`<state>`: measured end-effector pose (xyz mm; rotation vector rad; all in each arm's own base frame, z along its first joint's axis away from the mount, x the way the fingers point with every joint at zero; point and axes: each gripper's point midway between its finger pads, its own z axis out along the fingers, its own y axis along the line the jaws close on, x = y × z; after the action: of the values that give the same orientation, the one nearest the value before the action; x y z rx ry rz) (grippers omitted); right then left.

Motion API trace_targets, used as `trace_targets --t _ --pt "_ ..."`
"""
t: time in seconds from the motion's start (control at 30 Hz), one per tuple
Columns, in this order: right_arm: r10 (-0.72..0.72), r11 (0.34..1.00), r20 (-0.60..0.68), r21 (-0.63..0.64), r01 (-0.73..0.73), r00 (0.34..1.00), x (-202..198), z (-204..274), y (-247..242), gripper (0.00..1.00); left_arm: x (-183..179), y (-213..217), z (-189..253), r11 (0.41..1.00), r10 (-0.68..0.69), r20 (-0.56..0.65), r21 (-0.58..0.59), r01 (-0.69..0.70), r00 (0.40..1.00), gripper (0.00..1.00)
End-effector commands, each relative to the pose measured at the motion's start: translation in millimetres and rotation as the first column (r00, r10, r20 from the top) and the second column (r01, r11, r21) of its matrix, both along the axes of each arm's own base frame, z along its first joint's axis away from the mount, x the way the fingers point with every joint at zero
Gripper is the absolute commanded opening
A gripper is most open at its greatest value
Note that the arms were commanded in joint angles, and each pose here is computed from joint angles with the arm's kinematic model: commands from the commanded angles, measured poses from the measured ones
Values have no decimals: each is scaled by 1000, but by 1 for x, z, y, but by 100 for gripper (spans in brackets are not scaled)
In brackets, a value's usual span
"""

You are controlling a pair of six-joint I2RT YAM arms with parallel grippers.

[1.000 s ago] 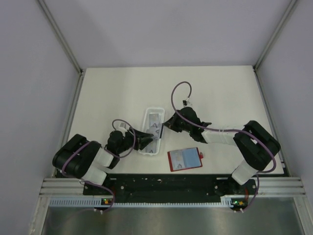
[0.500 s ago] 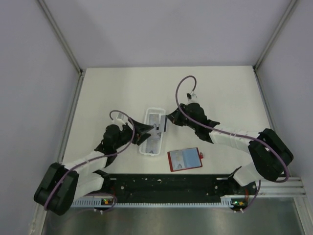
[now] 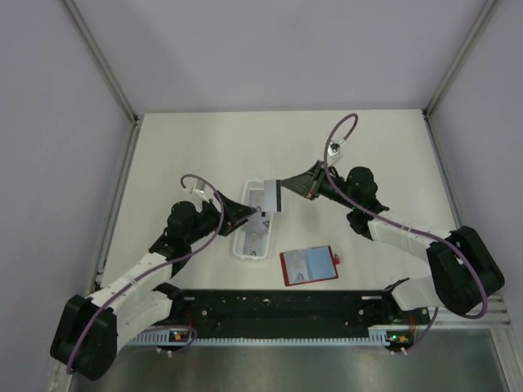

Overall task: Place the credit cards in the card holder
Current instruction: Place the credit card in the storage box, then insert the credit card into the card slot.

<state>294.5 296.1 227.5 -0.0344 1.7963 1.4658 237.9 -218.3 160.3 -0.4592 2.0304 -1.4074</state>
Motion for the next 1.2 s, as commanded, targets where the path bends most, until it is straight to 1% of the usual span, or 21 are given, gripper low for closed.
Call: trace_targets --t 0.0,0.13,0.27,0.57,0.67,0.83,1.03,1.17 --pt "294 930 229 157 -333 928 -59 71 11 0 -3 -9 59 996 -79 236 -31 88 969 78" --pt "376 862 294 238 -448 879 -84 91 7 0 -13 -9 86 990 -92 343 -66 121 935 78" --pt "399 829 329 270 -491 856 -96 100 3 0 -27 -9 111 978 -100 419 -127 168 902 78" --pt "387 849 323 240 -470 864 -101 103 2 0 -41 -9 137 969 -103 510 -143 203 854 77" --pt "382 855 327 231 -465 864 -103 106 3 0 -40 -17 133 973 -111 496 -122 195 861 77" --pt "375 867 315 214 -450 872 -102 102 5 0 -48 -33 140 967 -131 510 -123 223 850 76" --pt "359 884 300 193 -425 884 -99 96 4 0 -55 -35 151 964 -121 544 -134 228 830 76" --pt "335 901 282 183 -393 899 -95 93 4 0 -54 -33 148 972 -105 535 -125 201 839 74"
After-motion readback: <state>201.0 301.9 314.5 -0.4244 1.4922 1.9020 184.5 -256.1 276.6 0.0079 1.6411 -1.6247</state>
